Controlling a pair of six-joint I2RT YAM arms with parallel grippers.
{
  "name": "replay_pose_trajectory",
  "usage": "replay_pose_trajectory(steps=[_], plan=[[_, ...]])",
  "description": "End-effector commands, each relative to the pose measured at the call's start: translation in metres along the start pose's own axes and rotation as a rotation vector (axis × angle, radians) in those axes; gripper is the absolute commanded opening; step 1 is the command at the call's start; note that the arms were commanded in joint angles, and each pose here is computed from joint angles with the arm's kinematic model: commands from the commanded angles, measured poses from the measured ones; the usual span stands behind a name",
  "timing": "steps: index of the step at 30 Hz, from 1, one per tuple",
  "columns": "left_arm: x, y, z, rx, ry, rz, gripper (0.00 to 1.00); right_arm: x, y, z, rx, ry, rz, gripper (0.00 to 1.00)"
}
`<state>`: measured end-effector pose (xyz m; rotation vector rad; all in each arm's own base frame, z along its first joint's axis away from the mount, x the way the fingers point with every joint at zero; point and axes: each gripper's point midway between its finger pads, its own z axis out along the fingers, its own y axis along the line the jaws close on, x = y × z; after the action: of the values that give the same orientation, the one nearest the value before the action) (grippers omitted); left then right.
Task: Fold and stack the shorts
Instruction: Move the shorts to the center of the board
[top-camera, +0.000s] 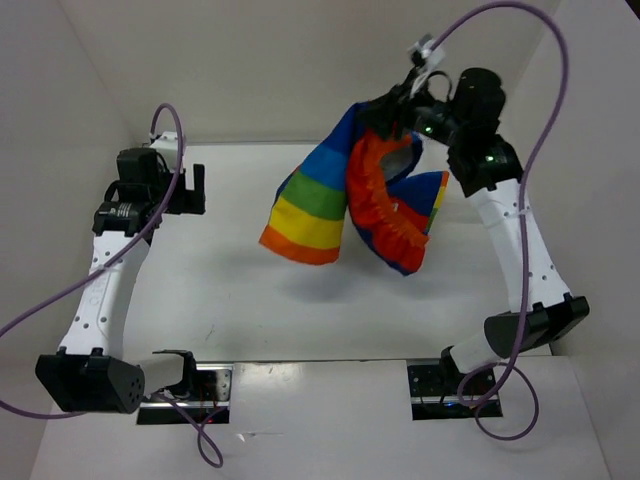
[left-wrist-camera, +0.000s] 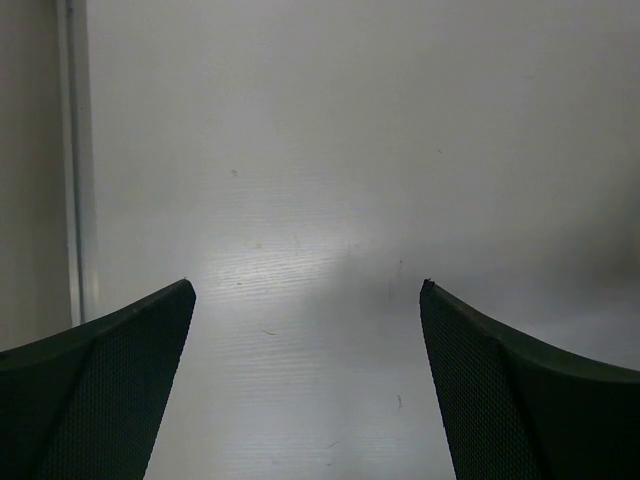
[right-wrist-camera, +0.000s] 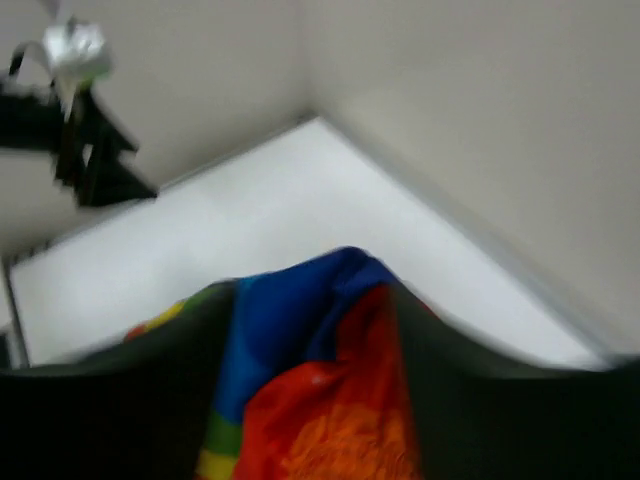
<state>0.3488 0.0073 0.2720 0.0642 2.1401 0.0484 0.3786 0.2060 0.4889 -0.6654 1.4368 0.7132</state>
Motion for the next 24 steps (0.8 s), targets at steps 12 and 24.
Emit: replay_pose_trajectory(steps=[12, 24], plan=[[0.150, -0.058, 0.023, 0.233, 0.481, 0.018, 1.00, 0.259, 0.012, -0.048, 0.183, 0.606, 0.070, 0.96], [0.208, -0.095, 0.015, 0.396, 0.701, 0.006, 1.00, 0.308, -0.065, 0.019, 0.314, 0.597, 0.260, 0.67]])
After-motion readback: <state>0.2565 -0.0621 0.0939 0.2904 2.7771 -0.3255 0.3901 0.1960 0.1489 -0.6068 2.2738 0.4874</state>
